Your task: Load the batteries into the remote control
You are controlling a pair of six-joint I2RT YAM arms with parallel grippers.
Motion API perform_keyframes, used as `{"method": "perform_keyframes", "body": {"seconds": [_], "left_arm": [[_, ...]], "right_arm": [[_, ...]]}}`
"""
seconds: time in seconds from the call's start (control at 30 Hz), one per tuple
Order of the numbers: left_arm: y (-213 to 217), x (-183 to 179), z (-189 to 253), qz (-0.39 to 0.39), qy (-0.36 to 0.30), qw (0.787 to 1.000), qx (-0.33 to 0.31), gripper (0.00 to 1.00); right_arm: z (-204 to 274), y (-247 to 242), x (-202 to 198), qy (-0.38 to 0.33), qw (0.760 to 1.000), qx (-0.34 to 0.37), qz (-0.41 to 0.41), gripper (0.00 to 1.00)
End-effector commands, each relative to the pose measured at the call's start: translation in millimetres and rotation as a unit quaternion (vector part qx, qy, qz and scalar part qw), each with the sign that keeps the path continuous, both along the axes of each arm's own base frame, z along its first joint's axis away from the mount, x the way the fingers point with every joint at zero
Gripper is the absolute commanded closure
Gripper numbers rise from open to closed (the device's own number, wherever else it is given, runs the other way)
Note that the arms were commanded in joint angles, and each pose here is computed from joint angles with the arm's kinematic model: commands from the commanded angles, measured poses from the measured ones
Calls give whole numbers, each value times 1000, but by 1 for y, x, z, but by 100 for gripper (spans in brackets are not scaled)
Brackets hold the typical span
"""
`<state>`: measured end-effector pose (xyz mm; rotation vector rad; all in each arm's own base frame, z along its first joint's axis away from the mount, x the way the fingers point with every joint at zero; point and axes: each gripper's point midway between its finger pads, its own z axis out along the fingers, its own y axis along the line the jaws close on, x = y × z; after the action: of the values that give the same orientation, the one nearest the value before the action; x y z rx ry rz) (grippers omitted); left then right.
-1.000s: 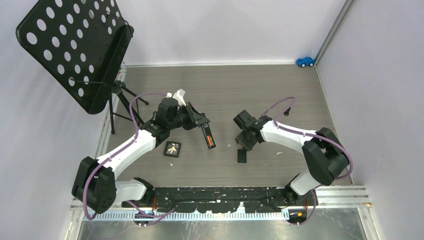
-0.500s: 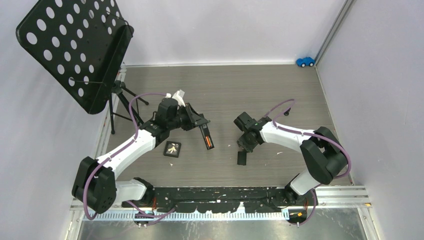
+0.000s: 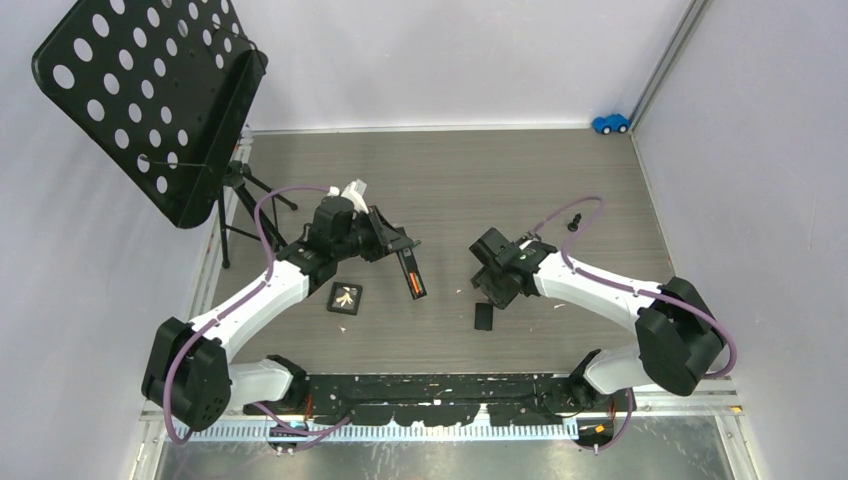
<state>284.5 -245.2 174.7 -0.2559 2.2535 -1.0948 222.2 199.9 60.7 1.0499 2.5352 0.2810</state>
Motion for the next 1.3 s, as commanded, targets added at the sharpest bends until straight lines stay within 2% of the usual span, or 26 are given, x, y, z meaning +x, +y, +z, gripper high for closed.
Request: {"method": "perform_keyframes", "body": {"seconds": [0.0, 0.17, 0.63, 1.03, 1.2, 1.27], "left_arm": [[4, 5, 23, 9, -35, 999, -9, 100], [5, 5, 23, 11, -36, 999, -6, 100], [9, 7, 22, 14, -35, 999, -2, 100], [11, 8, 27, 18, -41, 999, -5, 100], [11, 8, 29, 19, -42, 999, -7, 100], [11, 8, 32, 19, -42, 999, -12, 100]], "right_arm": [[-14, -4, -7, 14, 999, 4, -30, 50], [-20, -3, -3, 12, 999, 4, -37, 50], [-37, -7, 7, 26, 998, 7, -59, 66], [-51, -2, 3, 51, 997, 9, -49, 73], [-41, 2, 9, 32, 999, 17, -39, 98], [-28, 3, 15, 10, 999, 22, -32, 100]]}}
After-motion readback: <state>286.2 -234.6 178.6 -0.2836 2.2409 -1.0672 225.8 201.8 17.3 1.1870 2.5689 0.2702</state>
